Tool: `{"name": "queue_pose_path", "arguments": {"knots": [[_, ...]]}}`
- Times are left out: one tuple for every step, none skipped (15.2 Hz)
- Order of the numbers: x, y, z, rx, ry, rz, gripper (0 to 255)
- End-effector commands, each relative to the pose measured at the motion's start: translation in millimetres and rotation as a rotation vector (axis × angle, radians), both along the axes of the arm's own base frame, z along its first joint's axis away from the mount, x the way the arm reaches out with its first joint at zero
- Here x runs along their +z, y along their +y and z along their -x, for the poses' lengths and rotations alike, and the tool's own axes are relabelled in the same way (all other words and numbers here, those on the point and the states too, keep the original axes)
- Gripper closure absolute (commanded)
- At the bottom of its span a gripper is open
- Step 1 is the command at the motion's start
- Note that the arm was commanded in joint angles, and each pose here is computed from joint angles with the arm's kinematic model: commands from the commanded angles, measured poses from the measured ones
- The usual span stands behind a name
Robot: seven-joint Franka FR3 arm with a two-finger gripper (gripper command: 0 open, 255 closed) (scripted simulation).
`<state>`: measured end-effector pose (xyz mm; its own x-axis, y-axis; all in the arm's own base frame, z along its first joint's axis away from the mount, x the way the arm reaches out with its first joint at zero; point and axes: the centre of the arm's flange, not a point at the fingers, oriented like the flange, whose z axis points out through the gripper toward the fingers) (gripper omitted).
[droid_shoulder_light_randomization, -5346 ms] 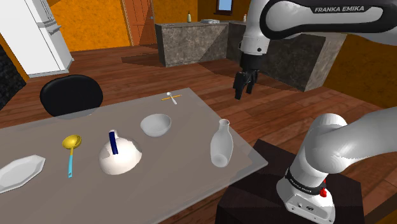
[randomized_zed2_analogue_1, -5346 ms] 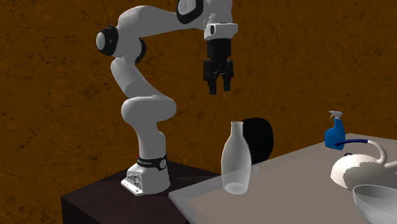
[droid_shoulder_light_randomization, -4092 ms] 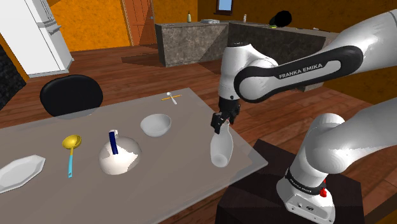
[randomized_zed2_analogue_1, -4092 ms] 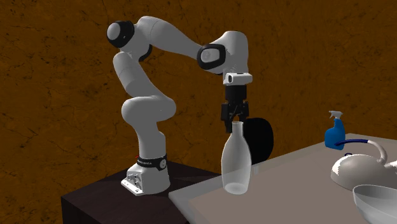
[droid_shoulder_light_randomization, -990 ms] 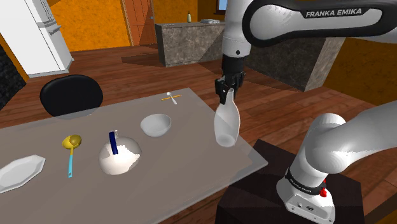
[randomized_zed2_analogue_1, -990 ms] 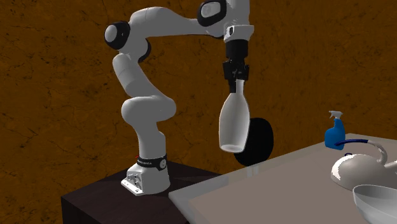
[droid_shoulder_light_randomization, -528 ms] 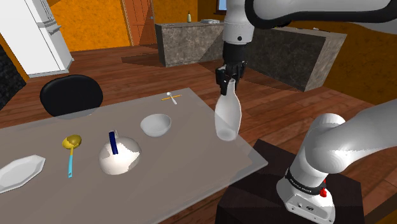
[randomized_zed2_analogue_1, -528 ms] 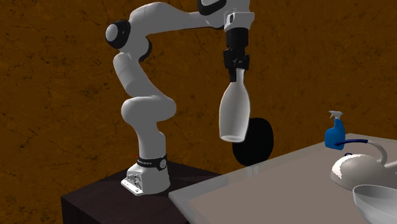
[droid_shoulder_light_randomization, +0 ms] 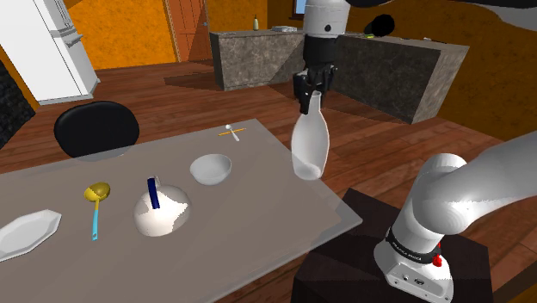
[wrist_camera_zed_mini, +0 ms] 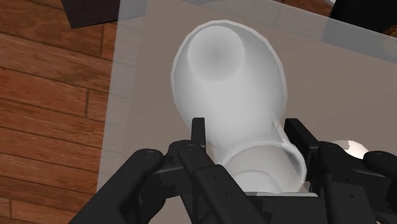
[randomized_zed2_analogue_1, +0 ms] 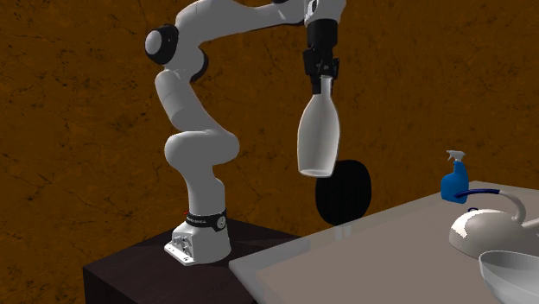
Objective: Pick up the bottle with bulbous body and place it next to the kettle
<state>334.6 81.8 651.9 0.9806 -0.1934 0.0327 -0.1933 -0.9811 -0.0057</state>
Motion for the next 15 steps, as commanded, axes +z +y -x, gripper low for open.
{"name": "queue_pose_path", "arguments": {"knots": [[12, 0, 0, 0.000, 0.000, 0.000, 255], [17, 0, 0, 0.000, 0.000, 0.000, 255], [22, 0, 0, 0.000, 0.000, 0.000, 255], [27, 0, 0, 0.000, 0.000, 0.000, 255], [33, 0, 0, 0.000, 0.000, 0.000, 255], [38, 0, 0, 0.000, 0.000, 0.000, 255], [43, 0, 0, 0.000, 0.000, 0.000, 255], [49, 0, 0, 0.000, 0.000, 0.000, 255], [54, 0, 0, 0.000, 0.000, 0.000, 255], [59, 0, 0, 0.000, 0.000, 0.000, 255], [64, 0, 0, 0.000, 0.000, 0.000, 255], [70, 0, 0, 0.000, 0.000, 0.000, 255], [75, 0, 0, 0.000, 0.000, 0.000, 255], [80, 0, 0, 0.000, 0.000, 0.000, 255], [86, 0, 0, 0.000, 0.000, 0.000, 255]]}}
